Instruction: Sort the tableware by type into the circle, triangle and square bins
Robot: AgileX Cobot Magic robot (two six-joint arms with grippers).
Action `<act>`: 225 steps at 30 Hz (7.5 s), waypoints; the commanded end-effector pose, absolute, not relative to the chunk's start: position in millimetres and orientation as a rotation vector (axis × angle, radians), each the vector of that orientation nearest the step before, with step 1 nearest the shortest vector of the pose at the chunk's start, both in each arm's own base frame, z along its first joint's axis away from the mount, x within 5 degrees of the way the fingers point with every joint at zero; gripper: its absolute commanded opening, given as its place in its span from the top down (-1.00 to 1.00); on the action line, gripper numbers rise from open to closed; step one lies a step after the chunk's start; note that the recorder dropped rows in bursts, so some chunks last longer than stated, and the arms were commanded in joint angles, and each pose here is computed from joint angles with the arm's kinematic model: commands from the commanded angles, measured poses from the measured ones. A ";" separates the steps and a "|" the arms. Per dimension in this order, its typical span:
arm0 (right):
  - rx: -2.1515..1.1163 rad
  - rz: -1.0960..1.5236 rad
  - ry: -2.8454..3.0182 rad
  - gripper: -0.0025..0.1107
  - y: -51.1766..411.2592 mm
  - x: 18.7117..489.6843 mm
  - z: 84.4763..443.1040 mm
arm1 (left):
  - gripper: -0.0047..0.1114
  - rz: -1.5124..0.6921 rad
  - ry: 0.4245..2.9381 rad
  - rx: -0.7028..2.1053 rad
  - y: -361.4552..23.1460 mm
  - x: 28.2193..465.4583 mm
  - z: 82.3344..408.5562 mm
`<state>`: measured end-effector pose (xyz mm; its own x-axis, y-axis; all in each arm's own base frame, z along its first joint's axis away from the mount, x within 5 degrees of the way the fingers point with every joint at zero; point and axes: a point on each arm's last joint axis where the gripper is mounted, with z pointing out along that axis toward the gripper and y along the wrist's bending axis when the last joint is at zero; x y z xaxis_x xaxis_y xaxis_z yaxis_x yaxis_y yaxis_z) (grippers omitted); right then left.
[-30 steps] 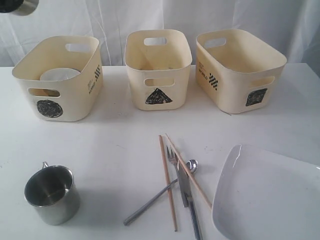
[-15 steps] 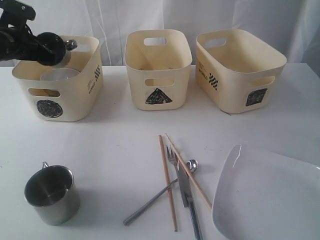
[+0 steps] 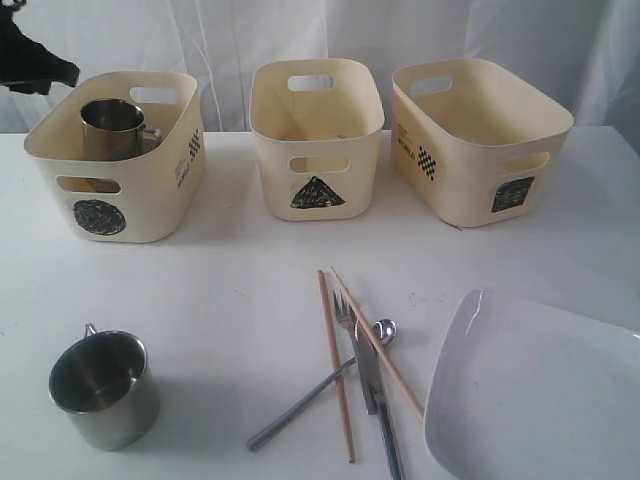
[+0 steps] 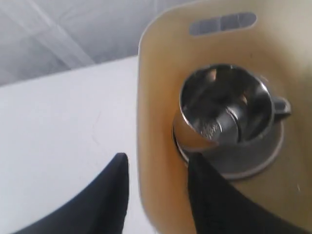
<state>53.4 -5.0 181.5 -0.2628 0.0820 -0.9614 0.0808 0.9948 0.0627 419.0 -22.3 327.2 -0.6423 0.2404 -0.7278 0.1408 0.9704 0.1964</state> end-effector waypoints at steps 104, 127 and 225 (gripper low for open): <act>0.122 -0.002 1.827 0.96 -5.2 53.2 181.8 | 0.48 -0.044 2.115 0.076 -26.0 394.1 384.4; 0.122 -0.002 1.827 0.96 -5.2 53.2 181.8 | 0.92 -0.064 1.536 0.017 -8.0 173.5 318.1; -0.325 -0.374 1.353 0.96 1.8 54.9 222.4 | 0.92 0.194 1.983 -0.137 11.6 48.6 162.1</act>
<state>56.8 -3.4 205.7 -0.0197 -0.4096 -0.9120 0.0389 0.9112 -0.4101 48.5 12.1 163.1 -0.4108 -0.0069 -0.9117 -0.1896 0.9788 0.0780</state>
